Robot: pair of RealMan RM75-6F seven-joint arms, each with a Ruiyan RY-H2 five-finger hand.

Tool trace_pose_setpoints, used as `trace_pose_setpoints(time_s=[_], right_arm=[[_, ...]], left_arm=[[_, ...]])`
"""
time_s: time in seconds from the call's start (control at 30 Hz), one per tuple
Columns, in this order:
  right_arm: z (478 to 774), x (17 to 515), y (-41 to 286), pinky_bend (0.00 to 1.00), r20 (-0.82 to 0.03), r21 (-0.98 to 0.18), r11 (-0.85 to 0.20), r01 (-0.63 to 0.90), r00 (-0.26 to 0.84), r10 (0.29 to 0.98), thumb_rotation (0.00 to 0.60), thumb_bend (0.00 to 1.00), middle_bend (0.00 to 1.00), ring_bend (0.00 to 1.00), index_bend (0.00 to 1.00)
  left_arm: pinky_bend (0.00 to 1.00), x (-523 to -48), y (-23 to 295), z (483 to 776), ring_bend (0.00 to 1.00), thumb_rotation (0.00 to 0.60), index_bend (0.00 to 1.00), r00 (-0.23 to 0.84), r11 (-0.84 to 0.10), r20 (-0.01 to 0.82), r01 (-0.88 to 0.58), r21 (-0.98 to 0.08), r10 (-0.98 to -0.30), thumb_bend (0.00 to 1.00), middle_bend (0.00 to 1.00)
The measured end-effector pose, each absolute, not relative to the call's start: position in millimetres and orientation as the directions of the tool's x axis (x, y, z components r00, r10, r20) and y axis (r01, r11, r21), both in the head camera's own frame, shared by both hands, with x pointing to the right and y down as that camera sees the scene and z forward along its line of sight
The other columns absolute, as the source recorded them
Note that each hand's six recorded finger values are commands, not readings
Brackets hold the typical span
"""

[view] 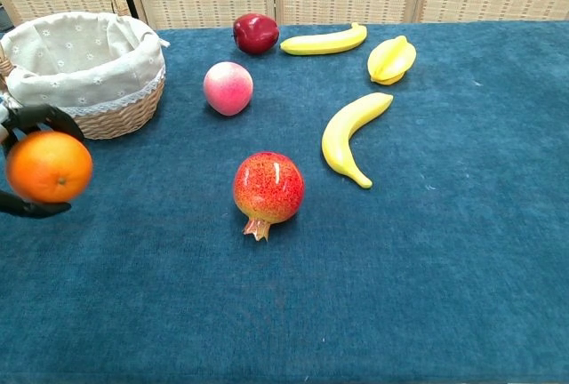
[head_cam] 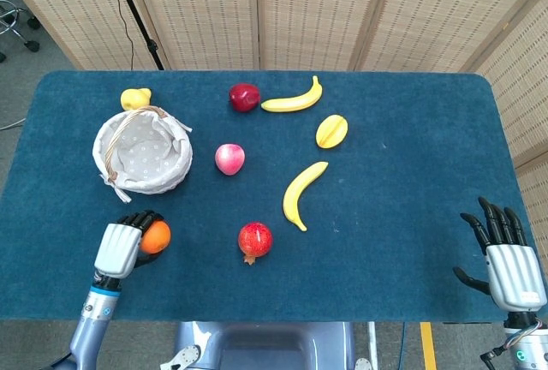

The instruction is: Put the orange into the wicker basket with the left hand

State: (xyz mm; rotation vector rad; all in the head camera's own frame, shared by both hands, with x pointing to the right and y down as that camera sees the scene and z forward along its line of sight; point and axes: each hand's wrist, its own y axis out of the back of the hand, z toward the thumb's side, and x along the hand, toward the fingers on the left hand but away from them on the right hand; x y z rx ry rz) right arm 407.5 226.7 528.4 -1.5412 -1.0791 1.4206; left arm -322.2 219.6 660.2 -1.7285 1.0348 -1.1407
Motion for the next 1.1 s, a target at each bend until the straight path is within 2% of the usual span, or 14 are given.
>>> trace_pose_setpoints(time_s=[0.2,0.33,0.73,1.1], right_arm=[[531.1,405.7,227.6,0.00,-0.364,-0.927,-0.365,0.086,0.028,0.931,0.600,0.00,0.00,0.00,0.18],[530.7,405.8,228.1,0.00,-0.364,-0.927,-0.365,0.087,0.028,0.931,0.600,0.00,0.00,0.00,0.18],[528.0,408.9,228.2,0.00,-0.361,-0.927,-0.362,0.100,0.026,0.932,0.600,0.00,0.00,0.00,0.18],[526.3,411.0,228.0,0.00,-0.360,-0.926,-0.361,0.109,0.025,0.932,0.600,0.00,0.00,0.00,0.18]], left_arm=[[0.55,-324.9,199.9,611.3,0.54,0.600,0.69,0.247,-0.244,0.190,-0.211,-0.946,-0.950,0.30,0.51],[0.55,-330.2,177.6,593.9,0.54,0.600,0.69,0.231,-0.198,0.155,-0.174,-0.965,-0.961,0.30,0.51],[0.55,-335.4,125.8,618.4,0.54,0.600,0.69,0.188,-0.236,0.214,-0.105,-0.966,-0.959,0.30,0.51],[0.55,-327.2,98.0,614.9,0.55,0.600,0.69,0.177,-0.208,0.189,-0.092,-0.974,-0.966,0.30,0.51]])
